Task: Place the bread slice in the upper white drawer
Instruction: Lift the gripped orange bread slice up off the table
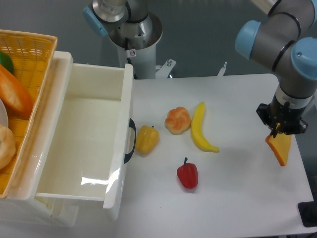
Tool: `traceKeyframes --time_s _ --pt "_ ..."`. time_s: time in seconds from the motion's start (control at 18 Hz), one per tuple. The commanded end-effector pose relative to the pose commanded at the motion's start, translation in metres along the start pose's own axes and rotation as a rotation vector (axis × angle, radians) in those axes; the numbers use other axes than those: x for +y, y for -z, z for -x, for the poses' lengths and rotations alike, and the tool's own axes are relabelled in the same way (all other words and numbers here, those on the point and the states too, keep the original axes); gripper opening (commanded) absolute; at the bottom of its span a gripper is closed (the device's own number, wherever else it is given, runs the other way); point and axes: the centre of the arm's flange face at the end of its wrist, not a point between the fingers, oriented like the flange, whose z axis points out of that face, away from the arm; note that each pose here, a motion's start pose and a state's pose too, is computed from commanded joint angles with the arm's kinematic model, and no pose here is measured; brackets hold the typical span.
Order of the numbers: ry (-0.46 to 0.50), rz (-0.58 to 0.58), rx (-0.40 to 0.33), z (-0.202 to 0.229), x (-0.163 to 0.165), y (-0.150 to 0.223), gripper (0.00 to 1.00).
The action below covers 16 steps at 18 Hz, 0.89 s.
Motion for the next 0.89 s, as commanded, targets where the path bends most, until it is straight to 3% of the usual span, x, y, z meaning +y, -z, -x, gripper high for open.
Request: traceKeyframes --time_s 0.28,0.56,0.89 --pt "-0.002 -0.002 0.005 -0.004 -0.006 -0.003 0.00" --pt "0.010 -0.014 -0.016 -0.021 -0.021 0.027 0.00" --pt "0.064 -0.090 -0.030 -0.095 -0.057 0.086 0.00"
